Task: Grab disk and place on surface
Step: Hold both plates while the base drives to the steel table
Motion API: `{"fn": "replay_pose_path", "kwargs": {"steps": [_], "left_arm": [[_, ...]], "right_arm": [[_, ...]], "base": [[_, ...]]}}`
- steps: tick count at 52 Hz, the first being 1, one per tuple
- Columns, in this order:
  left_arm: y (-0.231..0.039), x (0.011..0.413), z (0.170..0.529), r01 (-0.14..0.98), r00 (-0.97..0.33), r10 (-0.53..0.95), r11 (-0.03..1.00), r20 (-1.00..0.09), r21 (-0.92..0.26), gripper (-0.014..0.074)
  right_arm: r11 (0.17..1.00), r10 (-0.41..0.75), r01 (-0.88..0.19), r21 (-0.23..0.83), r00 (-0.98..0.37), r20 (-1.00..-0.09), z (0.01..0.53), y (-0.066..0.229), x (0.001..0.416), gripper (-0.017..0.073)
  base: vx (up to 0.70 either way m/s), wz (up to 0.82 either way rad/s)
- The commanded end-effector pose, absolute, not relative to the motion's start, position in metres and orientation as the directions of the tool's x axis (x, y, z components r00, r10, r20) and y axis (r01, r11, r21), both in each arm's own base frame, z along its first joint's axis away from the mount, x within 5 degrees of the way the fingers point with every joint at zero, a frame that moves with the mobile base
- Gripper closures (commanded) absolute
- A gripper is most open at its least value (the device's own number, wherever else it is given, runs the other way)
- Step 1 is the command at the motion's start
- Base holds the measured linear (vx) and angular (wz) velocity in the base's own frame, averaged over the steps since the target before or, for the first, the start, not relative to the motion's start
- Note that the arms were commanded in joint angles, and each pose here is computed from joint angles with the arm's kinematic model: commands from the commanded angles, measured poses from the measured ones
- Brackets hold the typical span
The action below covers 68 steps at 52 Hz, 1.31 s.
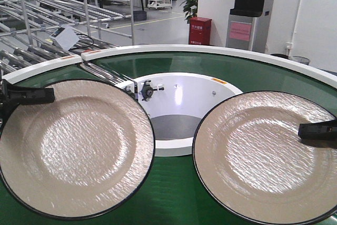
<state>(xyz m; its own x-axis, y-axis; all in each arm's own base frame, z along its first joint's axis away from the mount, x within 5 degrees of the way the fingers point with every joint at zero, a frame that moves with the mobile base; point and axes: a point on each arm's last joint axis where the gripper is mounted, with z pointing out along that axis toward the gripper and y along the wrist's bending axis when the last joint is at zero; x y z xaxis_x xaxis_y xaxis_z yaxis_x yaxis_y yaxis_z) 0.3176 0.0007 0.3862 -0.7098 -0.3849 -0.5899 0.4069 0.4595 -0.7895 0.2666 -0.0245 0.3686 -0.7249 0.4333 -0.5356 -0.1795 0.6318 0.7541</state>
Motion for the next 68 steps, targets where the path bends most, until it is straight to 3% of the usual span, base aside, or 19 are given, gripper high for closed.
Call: {"fn": "replay_pose_path", "kwargs": {"steps": [1, 68], "left_arm": [[-0.0063, 0.3020, 0.4225, 0.503, -0.665, -0.439, 0.336, -0.605, -0.797, 0.0601], [-0.0063, 0.3020, 0.4225, 0.503, -0.665, -0.439, 0.336, -0.605, -0.797, 0.0601]], "right_arm": [[0.559, 0.495, -0.259, 0.788, -0.658, -0.568, 0.3976, -0.0190, 0.2599, 0.0568], [0.559, 0.494, -0.259, 0.788, -0.658, -0.568, 0.3976, -0.0189, 0.2598, 0.0568]], "base": [[-0.03, -0.10], [-0.11, -0.42]]}}
